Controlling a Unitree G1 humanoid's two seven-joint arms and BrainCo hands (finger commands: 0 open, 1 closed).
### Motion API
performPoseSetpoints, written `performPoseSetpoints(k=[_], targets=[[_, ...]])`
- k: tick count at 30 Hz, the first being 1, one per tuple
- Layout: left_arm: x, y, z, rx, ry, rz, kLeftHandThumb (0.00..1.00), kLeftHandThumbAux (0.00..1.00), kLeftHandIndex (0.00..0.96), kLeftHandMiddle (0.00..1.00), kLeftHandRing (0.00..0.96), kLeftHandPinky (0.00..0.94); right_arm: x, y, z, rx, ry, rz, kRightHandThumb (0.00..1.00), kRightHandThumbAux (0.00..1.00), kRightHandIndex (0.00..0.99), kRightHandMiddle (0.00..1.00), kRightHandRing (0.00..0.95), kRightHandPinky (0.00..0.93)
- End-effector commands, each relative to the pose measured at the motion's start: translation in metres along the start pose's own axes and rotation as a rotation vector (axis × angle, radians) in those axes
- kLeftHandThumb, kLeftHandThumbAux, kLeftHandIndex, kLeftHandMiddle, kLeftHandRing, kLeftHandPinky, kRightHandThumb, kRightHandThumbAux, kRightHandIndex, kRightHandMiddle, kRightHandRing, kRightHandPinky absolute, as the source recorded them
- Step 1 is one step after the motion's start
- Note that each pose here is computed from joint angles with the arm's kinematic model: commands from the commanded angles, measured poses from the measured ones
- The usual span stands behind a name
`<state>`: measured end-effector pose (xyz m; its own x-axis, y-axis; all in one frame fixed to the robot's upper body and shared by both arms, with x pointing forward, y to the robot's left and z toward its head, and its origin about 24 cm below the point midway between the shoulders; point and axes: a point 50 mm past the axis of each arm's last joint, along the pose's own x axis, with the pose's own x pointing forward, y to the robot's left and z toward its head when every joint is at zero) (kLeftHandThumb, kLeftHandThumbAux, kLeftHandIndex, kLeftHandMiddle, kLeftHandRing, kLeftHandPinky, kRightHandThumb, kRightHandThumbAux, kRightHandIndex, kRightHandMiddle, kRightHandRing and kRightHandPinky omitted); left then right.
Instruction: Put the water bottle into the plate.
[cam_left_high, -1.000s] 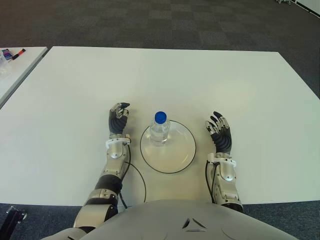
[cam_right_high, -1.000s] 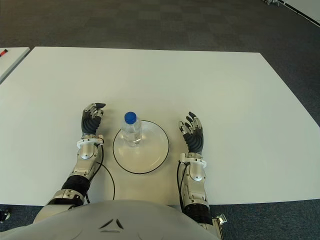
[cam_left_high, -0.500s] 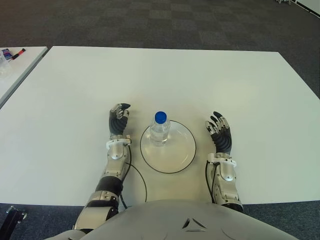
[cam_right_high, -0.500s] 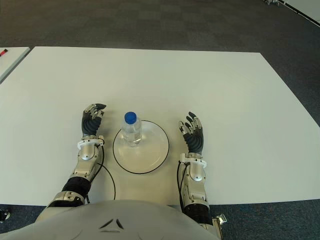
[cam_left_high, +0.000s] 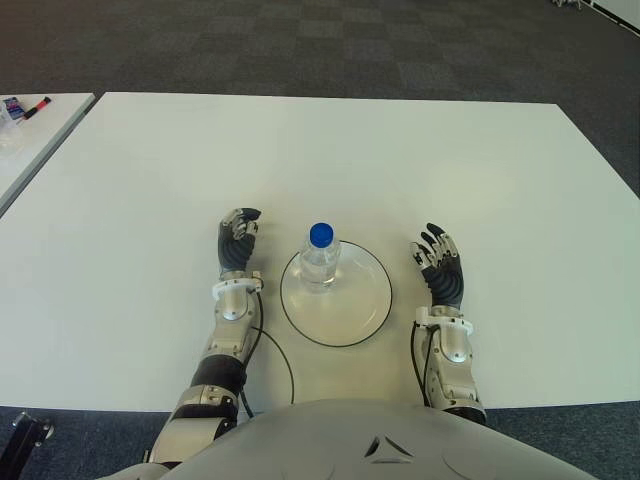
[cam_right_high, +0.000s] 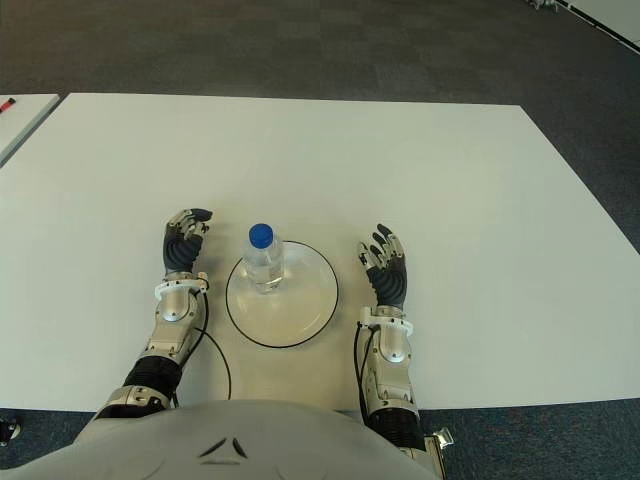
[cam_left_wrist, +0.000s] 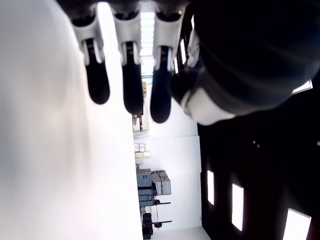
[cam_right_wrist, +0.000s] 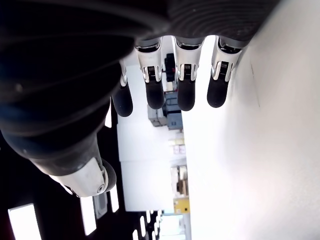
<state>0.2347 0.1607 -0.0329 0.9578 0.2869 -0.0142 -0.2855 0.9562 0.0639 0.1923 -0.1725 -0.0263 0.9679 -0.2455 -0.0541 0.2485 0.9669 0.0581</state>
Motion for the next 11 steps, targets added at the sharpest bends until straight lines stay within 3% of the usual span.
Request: performPoseSetpoints(k=[1, 11], targets=[[-0.0018, 0.0003, -0.0012, 0.01, 0.011, 0.011, 0.709, 0.711, 0.418, 0.39, 0.412, 0.429, -0.0148, -0.0048, -0.021, -0.007, 0.125, -0.024, 0.525, 0.708, 0.175, 0.142, 0.128, 0.173], [-0.0023, -0.0001, 0.0002, 0.012, 0.009, 0.007, 0.71, 0.71, 0.418, 0.385, 0.407, 0.435, -0.0149, -0.0046, -0.0213, -0.003, 0.126, -0.027, 0.524, 0.722, 0.175, 0.142, 0.13, 0.175]])
